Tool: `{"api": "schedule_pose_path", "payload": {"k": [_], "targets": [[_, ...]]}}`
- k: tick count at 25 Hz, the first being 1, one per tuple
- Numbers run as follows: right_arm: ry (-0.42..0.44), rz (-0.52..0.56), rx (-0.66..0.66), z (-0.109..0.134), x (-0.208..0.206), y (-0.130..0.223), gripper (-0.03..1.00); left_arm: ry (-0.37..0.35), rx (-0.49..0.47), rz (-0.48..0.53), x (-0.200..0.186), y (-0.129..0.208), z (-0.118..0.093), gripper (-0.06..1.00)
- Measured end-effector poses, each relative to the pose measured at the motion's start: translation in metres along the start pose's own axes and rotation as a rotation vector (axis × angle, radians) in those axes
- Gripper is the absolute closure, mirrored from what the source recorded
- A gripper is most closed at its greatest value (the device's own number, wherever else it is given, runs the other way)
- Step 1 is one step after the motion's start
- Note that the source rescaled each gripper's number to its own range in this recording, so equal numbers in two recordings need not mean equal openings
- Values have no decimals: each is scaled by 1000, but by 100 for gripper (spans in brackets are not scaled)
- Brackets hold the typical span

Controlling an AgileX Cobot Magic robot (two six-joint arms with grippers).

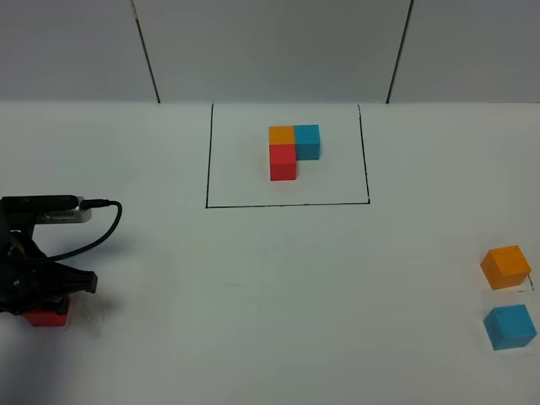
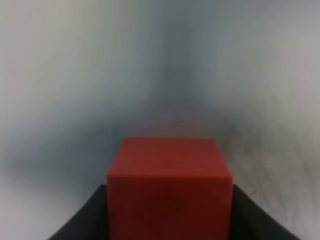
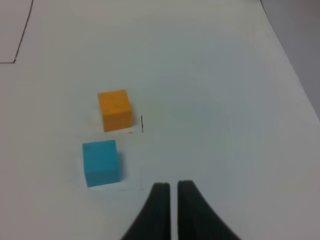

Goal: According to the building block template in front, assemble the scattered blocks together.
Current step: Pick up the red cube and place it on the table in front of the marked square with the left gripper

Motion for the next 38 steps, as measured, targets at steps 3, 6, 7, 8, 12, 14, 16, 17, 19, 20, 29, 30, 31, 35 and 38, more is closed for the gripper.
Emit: {"api": "schedule_pose_path", "payload": {"k": [3,6,7,8,12,14,16,17,19,20,29,30,31,35,38], "targets": [[0,0,0,0,0,0,96,-1,3,0,0,0,0,45],[0,0,0,0,0,0,96,-2,8,5,0,0,0,45],[0,0,0,0,0,0,96,-3,9,7,0,1,0,45],[0,0,0,0,0,0,96,-4,10,13,0,1,0,45],[0,0,0,0,0,0,96,-12,18,48,-1,5,1,45],[0,0,0,0,0,0,96,-20,27,75,-6,6,2,45],[0,0,0,0,0,0,96,-24,33,70,-18,5,3,45],[0,0,0,0,0,0,96,-26,38,56,-26,3,2,45],[0,0,0,0,0,0,96,-26,50,14,-46,-1,0,45],[0,0,0,0,0,0,96,-27,57,-7,-57,-3,-2,45],[0,0,0,0,0,0,96,-34,176,-94,-150,-9,-28,45],[0,0,0,0,0,0,96,-33,196,-95,-154,-9,-31,45],[0,0,0,0,0,0,96,-32,218,-97,-156,-9,-34,45],[0,0,0,0,0,0,96,-30,329,-84,-155,-7,-41,45],[0,0,0,0,0,0,96,14,457,-65,-152,-6,-47,45]]}}
Point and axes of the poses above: a point on each arm's last joint axis where the gripper is mounted, x pointing out along that axis toward the gripper, z along the wrist's bending axis when the last joint is at zero, y = z × x, the point moved 1 cm from there along x, pointing out along that axis toward the gripper
